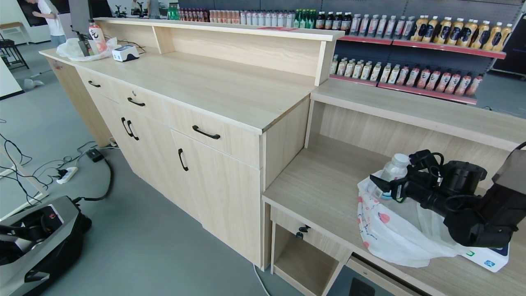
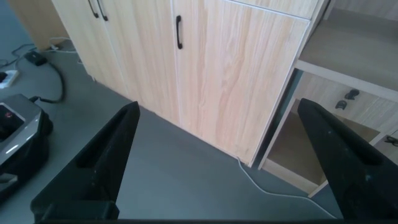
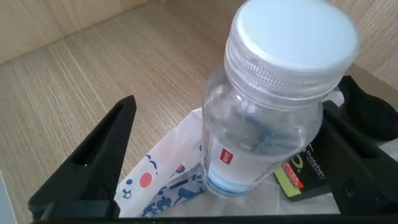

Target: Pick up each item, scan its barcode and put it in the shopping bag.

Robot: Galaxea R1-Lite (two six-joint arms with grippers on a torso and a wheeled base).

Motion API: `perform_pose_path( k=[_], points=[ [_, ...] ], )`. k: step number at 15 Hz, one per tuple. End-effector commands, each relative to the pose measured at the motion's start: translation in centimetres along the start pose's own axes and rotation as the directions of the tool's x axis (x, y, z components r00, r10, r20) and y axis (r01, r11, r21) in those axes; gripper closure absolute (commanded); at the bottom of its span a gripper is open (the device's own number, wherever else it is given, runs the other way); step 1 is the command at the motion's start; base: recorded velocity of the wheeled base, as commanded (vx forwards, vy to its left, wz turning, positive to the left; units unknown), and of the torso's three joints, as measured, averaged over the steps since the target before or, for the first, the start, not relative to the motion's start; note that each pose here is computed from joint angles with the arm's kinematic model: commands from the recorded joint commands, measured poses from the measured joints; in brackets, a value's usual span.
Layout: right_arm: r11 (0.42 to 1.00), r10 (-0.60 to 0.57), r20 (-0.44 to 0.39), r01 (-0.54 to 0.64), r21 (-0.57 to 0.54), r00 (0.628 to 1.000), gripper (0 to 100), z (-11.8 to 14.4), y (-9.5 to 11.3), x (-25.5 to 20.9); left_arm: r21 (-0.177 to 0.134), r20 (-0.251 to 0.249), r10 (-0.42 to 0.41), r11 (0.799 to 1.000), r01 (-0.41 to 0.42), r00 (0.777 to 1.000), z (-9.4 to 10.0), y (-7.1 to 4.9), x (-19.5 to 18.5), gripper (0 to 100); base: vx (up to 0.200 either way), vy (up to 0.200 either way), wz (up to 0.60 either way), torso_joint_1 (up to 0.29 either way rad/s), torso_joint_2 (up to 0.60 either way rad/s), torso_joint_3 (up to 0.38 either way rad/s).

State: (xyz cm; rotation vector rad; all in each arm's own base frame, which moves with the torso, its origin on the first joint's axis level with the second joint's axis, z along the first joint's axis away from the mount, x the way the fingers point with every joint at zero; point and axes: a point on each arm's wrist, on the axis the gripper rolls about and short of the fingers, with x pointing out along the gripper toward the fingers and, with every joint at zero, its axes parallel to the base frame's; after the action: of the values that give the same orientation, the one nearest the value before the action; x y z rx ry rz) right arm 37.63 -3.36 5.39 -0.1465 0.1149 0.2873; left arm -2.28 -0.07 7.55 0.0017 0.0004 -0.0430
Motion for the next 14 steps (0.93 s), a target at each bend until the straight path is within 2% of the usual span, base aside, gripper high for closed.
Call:
perform_pose_path(
  k=[1,2,3,5,7,9,12,14],
  points=[
    [0.999,-0.014,0.073,0.016,-0.034,0.997,0,5.1,0.0,-2.3,0.000,-0.001,0.000,1.000,0.000,1.000,0.0,0.0,0.0,0,0.000,0.000,0.00,0.000,0.00,0.000],
    [0.999,-0.021,0.089,0.025,-0.045,0.996,0,6.1,0.0,-3.1,0.000,-0.001,0.000,1.000,0.000,1.000,0.0,0.0,0.0,0,0.000,0.000,0.00,0.000,0.00,0.000],
    [0.992,-0.047,0.124,0.061,-0.107,0.991,0,8.0,-0.1,-5.7,0.000,-0.001,0.000,1.000,0.000,1.000,0.0,0.0,0.0,0,0.000,0.000,0.00,0.000,0.00,0.000],
    [0.975,-0.098,0.137,0.123,-0.187,0.986,0,9.3,-0.2,-9.9,0.000,-0.001,0.000,1.000,0.000,1.000,0.0,0.0,0.0,0,0.000,0.000,0.00,0.000,0.00,0.000],
    [0.969,-0.126,0.166,0.157,-0.190,0.978,0,10.6,0.8,-13.8,0.000,-0.001,0.000,1.000,0.000,1.000,0.0,0.0,0.0,0,0.000,0.000,0.00,0.000,0.00,0.000],
    [0.961,-0.140,0.201,0.182,-0.209,0.969,0,12.1,1.3,-15.8,0.000,-0.001,0.000,1.000,0.000,1.000,0.0,0.0,0.0,0,0.000,0.000,0.00,0.000,0.00,0.000],
    [0.932,-0.194,0.286,0.267,-0.244,0.938,0,15.0,1.3,-19.0,0.000,-0.001,0.000,1.000,0.000,1.000,0.0,0.0,0.0,0,0.000,0.000,-0.60,-0.002,0.00,0.001],
    [0.903,-0.286,0.274,0.354,-0.244,0.918,0,16.9,-0.4,-20.8,0.000,-0.001,0.000,1.000,0.000,1.000,0.0,0.0,0.0,0,0.000,0.000,-0.60,0.005,0.00,0.005]
  ],
)
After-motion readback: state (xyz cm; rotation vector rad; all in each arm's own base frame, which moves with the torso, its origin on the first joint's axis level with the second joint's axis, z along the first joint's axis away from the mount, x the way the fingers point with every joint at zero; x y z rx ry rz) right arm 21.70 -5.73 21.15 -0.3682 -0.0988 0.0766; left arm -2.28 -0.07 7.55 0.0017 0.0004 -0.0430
